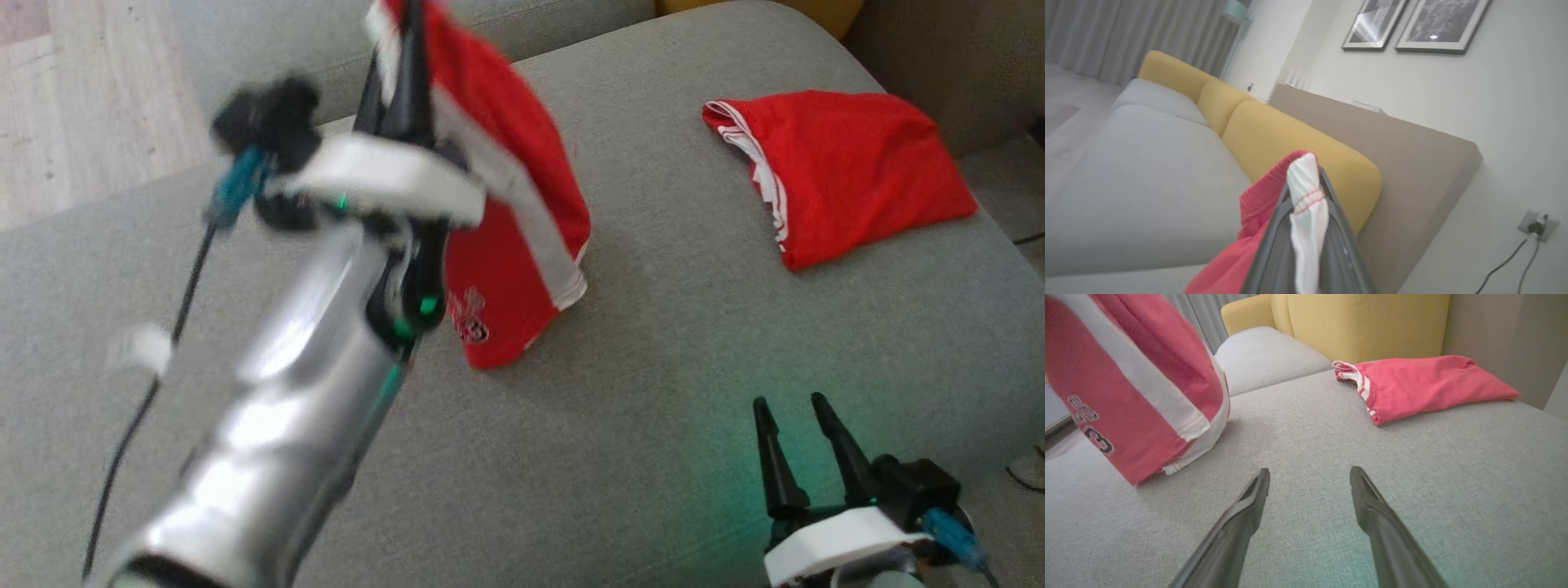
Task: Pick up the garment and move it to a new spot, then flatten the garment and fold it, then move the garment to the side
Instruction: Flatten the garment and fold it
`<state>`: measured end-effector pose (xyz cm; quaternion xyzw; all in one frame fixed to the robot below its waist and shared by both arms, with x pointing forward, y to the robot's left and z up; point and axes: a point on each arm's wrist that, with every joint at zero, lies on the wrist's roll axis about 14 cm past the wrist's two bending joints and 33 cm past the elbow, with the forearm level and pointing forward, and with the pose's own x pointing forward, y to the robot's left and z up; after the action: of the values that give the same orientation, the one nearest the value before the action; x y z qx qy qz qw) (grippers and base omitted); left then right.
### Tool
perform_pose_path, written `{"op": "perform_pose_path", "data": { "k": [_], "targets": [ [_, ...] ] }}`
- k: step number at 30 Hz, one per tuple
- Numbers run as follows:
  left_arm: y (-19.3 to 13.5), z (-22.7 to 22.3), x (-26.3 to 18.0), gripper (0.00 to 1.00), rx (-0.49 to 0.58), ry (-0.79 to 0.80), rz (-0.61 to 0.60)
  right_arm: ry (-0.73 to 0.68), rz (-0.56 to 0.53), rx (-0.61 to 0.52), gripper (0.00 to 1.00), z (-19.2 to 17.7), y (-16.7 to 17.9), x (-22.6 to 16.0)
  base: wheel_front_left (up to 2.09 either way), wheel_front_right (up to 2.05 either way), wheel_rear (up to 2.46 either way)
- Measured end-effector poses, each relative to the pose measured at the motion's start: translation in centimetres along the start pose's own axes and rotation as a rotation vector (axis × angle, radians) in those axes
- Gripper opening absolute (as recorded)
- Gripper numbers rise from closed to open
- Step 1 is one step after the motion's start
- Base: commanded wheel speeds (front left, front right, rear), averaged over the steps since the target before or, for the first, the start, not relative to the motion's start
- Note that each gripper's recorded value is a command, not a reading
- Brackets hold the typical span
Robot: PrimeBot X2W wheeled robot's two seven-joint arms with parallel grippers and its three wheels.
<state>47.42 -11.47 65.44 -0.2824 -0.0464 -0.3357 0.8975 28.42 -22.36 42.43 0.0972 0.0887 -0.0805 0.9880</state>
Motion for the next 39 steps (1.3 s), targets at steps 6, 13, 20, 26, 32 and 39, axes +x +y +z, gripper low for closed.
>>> {"op": "perform_pose_path", "data": {
  "k": [6,13,20,26,32,39],
  "targets": [
    [9.6,-3.7,-8.1,0.0,-0.074,0.053,0.314,0.01,0.008,-0.007,1.0,-0.2,0.1,0.6,0.0,0.0,0.0],
    [17.1,-4.8,-19.6,0.0,-0.082,0.04,0.64,0.025,0.067,-0.048,1.0,-0.4,1.6,1.8,0.0,0.0,0.0],
    [18.8,-7.7,-29.7,0.0,-0.1,0.099,0.843,0.058,0.16,-0.1,1.0,-1.4,4.1,2.6,0.0,0.0,0.0],
    [18.9,-8.5,-34.5,0.24,-0.146,0.093,0.952,0.065,0.232,-0.134,1.0,-1.7,6.0,2.9,0.0,0.0,0.0],
    [18.0,-9.8,-36.6,1.0,-0.168,0.121,0.994,0.059,0.284,-0.146,1.0,-1.6,7.6,3.2,0.0,0.0,0.0],
    [19.6,-6.8,-39.0,1.0,-0.053,0.062,1.067,0.042,0.301,-0.144,1.0,-1.2,8.1,2.9,0.0,0.0,0.0]
  ]
}}
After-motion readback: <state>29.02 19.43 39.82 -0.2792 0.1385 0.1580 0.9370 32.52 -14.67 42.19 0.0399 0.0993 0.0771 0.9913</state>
